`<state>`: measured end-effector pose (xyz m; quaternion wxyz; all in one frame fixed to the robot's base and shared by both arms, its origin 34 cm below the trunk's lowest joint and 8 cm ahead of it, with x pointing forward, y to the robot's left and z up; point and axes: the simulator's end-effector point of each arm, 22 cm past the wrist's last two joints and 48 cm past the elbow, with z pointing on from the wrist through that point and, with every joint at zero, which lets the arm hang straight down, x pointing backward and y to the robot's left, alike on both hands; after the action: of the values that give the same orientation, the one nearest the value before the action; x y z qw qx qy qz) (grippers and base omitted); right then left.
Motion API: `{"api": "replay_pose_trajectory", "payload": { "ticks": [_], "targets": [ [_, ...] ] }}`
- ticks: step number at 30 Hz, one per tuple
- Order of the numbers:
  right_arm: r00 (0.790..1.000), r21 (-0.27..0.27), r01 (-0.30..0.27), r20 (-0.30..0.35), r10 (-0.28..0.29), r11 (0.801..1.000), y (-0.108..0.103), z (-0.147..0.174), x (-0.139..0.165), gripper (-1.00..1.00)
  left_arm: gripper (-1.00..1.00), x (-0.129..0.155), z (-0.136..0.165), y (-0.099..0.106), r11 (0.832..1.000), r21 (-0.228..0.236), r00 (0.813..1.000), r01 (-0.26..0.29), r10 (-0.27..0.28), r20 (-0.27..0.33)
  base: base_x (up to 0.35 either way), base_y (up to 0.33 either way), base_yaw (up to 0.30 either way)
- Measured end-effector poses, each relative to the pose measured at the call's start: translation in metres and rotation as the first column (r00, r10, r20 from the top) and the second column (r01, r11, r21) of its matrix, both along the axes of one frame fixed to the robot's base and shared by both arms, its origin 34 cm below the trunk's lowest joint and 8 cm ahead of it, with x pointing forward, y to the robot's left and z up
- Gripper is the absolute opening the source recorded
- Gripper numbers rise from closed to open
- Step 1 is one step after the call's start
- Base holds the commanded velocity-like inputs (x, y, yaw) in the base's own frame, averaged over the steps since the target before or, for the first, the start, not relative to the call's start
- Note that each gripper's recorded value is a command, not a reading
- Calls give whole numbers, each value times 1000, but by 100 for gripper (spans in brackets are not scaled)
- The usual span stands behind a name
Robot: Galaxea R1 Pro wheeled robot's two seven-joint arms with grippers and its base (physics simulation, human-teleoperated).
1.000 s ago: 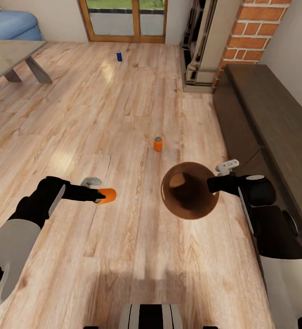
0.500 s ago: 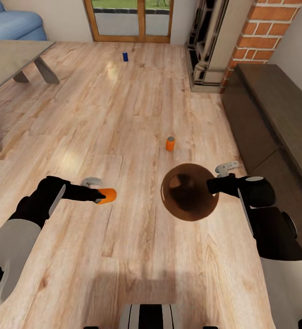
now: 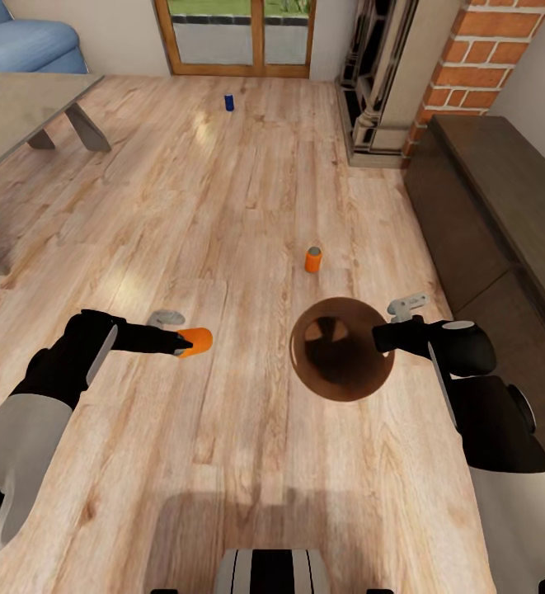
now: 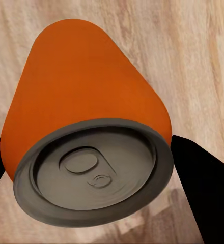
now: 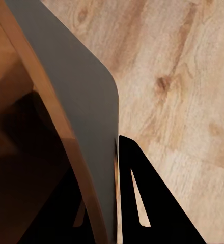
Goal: Put the three can of soda from the living room inside the tash can in the kitchen.
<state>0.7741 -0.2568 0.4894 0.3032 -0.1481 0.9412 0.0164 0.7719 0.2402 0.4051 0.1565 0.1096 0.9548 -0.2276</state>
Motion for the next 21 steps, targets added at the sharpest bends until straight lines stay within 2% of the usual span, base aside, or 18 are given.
{"api": "replay_pose_trajectory", "payload": {
  "ticks": [3, 8, 12, 18, 21],
  "targets": [
    [1000, -17, 2, 4, -2, 1000, -4, 0, 1, -100, -100, 0, 0, 0, 1000, 1, 1000, 1, -1, 1, 0, 160, 0],
    [1000, 3, 2, 0, -2, 1000, 0, 0, 0, -100, -100, 0, -1, 0, 1000, 6, 1000, 2, -2, -1, 0, 269, 0],
    [1000, -9, 4, 3, -4, 1000, -3, 0, 1, -100, -100, 0, -1, 0, 1000, 6, 1000, 2, -2, -1, 0, 311, 0],
    [1000, -2, 5, 2, -5, 1000, -6, 1, 1, -100, -100, -5, -1, 2, 1000, -13, 1000, 6, -6, -12, 0, 313, 0],
    [999, 36, -19, -26, 20, 999, -1, -5, -9, -100, -100, -12, -1, 13, 1000, -25, 999, 13, -13, -29, 0, 310, 0]
  ]
}}
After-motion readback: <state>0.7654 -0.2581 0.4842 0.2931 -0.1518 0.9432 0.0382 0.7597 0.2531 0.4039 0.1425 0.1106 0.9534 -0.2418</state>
